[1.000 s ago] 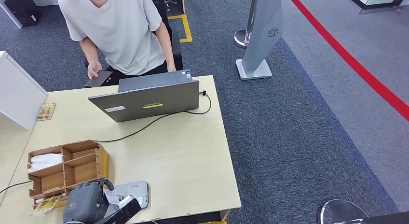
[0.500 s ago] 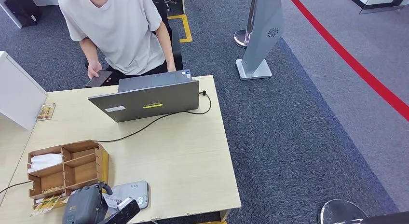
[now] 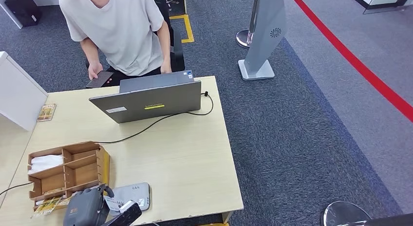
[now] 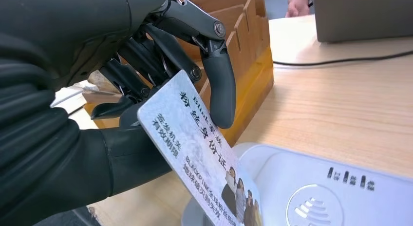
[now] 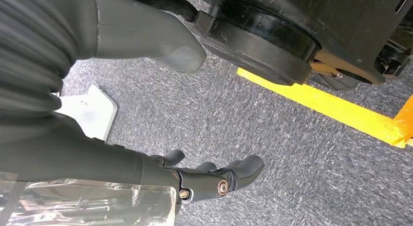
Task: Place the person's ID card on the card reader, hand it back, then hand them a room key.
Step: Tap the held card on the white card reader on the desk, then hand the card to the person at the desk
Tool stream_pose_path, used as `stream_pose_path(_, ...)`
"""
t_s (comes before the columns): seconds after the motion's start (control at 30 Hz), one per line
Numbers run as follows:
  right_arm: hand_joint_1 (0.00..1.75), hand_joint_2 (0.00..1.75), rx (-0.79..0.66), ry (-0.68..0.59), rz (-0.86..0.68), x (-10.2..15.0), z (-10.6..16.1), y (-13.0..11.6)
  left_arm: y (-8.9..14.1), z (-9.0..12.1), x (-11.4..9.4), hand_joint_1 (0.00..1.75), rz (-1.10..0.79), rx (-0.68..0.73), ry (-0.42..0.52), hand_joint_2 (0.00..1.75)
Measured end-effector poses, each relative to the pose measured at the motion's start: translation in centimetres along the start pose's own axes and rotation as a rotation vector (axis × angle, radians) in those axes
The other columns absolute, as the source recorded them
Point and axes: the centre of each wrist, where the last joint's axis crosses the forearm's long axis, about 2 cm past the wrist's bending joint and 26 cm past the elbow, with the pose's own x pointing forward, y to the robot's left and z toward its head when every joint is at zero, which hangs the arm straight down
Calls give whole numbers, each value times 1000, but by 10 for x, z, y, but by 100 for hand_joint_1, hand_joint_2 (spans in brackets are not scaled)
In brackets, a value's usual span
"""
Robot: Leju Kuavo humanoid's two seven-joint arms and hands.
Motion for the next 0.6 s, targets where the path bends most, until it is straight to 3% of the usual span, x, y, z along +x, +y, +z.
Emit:
stream_pose_path(0.3, 0, 175, -4, -11, 9, 0, 1, 1, 14, -1, 9, 175, -32, 130, -112, 175)
stream_pose_path(0.6, 0, 175, 0, -24, 19, -2, 3, 4, 47, -5, 25, 175, -22, 330, -252, 175)
